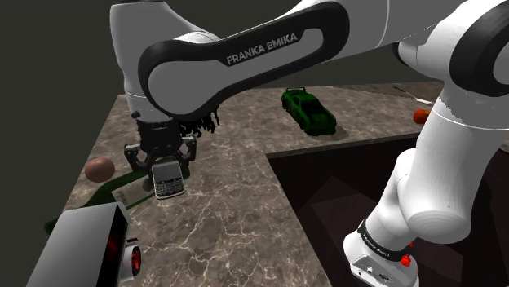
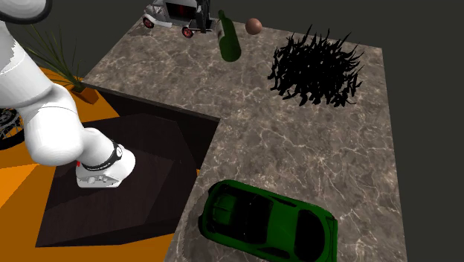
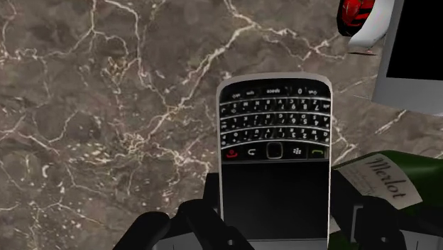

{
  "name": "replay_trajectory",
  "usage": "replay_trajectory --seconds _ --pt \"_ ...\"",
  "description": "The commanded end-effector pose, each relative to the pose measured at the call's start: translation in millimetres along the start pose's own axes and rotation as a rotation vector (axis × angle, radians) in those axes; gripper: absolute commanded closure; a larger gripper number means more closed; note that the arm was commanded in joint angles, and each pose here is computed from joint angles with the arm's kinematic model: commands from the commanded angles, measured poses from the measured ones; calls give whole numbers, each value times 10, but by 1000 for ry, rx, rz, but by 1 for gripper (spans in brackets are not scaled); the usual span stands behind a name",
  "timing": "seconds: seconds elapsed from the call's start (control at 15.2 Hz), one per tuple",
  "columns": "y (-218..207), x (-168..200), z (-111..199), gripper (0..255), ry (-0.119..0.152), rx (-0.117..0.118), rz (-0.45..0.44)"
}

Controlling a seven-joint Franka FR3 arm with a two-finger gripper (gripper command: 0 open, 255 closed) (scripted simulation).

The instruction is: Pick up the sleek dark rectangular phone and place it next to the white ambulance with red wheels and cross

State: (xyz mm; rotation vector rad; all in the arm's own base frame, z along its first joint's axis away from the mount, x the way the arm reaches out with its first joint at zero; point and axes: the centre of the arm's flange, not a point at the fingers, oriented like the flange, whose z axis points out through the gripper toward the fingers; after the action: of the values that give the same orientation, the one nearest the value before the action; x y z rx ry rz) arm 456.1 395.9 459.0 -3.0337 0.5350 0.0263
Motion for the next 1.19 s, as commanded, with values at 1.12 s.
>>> replay_trajectory --seconds 1.12 --pt "45 19 1008 255 0 1 0"
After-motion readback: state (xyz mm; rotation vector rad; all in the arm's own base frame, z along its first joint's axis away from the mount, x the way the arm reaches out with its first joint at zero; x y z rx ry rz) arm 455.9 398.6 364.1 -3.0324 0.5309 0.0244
